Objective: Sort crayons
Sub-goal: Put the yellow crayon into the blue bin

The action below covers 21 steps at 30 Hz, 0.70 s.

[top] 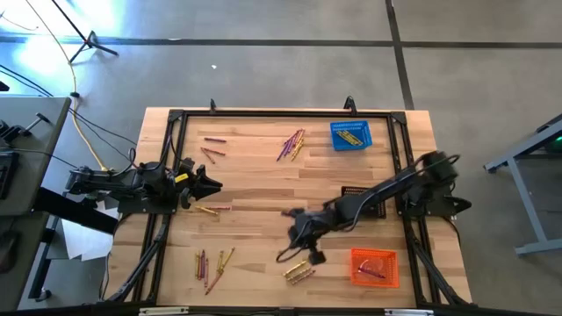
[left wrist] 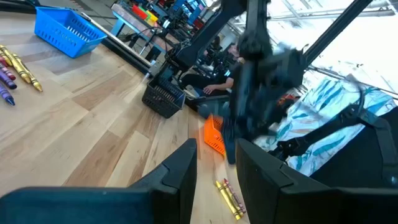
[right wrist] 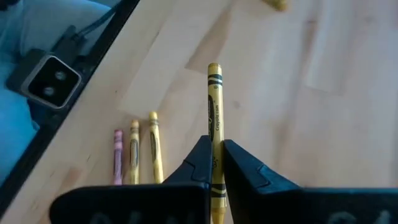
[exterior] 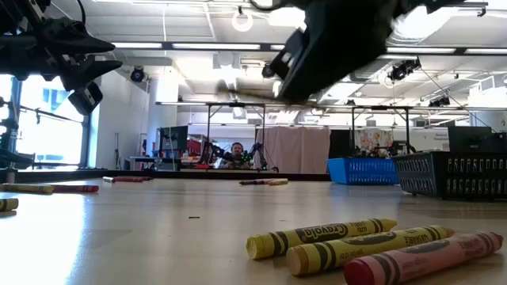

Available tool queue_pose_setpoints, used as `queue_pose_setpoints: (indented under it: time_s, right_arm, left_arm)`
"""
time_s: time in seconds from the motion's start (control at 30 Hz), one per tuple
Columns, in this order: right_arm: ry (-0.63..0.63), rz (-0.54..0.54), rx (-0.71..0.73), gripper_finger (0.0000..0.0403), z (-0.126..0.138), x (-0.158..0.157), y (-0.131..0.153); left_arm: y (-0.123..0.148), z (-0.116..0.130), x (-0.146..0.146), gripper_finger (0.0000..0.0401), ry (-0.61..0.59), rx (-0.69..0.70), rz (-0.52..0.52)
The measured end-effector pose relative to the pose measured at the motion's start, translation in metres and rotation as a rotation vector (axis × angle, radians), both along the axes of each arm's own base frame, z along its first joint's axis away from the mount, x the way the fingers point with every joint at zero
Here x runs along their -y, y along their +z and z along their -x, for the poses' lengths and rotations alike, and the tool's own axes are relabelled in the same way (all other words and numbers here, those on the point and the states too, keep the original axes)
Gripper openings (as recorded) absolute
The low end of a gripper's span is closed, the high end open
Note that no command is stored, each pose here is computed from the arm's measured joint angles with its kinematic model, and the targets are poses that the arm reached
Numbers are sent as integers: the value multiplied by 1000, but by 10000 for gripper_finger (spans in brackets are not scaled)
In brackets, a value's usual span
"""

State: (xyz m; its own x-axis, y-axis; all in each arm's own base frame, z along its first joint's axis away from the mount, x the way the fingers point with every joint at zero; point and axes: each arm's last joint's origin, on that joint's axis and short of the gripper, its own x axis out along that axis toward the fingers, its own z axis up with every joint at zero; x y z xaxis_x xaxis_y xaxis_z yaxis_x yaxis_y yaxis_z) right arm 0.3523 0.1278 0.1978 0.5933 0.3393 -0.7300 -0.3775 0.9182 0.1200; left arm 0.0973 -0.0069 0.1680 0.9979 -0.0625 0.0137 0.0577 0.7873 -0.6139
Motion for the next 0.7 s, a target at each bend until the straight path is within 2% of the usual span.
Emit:
queue_pose_setpoints:
  time_s: [0.17, 0.33, 0.47, 0.7]
  right_arm:
    - [-28, 59, -62, 7, 31, 31, 43]
    - [-16, 225, -2, 7, 50, 65, 71]
    - [-77, 289, -53, 11, 58, 110, 77]
    - [-304, 320, -294, 12, 93, 210, 72]
  left_arm:
    - [0, 0, 0, 99, 0, 0, 0]
    - [0, 0, 0, 99, 0, 0, 0]
    - [0, 0, 0, 99, 0, 0, 0]
    - [0, 0, 0, 99, 0, 0, 0]
